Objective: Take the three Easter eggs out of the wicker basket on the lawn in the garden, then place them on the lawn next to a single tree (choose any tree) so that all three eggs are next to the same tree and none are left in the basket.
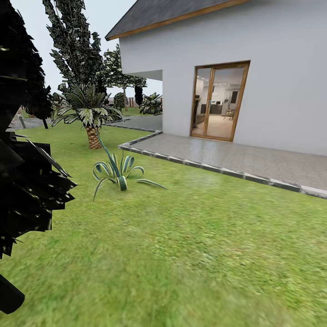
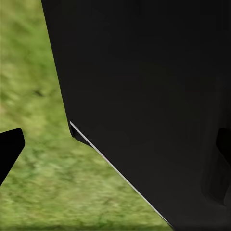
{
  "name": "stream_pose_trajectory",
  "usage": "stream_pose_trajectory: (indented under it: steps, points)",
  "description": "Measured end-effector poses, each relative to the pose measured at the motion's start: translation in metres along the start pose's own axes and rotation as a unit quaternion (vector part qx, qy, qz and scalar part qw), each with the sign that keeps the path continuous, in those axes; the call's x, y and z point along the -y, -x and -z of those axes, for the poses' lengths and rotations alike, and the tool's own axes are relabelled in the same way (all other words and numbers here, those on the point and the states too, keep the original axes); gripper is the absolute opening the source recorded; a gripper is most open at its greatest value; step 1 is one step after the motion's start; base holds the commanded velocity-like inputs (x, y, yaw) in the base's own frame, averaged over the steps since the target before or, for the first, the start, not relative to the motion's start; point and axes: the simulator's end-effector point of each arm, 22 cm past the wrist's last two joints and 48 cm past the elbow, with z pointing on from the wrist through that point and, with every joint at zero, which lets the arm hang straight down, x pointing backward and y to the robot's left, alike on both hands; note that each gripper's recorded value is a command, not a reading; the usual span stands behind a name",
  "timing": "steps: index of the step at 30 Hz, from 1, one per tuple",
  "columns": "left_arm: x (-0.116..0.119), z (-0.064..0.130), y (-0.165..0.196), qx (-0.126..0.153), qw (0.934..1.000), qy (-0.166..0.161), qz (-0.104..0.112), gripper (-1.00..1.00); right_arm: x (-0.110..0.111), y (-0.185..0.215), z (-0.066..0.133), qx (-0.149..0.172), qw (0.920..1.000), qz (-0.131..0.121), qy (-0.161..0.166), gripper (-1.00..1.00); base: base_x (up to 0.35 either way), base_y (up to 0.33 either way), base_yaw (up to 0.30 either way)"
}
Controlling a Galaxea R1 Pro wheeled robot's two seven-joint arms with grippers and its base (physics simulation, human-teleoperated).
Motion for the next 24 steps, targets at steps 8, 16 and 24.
stream_pose_trajectory:
  steps: [8,16,24]
  points:
    - [0.0000,0.0000,0.0000,0.000,1.0000,0.000,0.000,1.00,0.0000,0.0000,0.0000,0.000,1.0000,0.000,0.000,1.00,0.000,0.000,0.000]
    - [-0.0003,0.0000,0.0000,0.000,1.0000,0.001,0.000,1.00,0.0000,0.0003,0.0000,0.000,1.0000,0.000,0.000,1.00,0.000,0.000,0.000]
    - [-0.0003,0.0000,0.0000,0.000,1.0000,0.001,0.000,1.00,0.0000,0.0002,0.0000,0.000,1.0000,0.000,0.000,1.00,0.000,0.000,0.000]
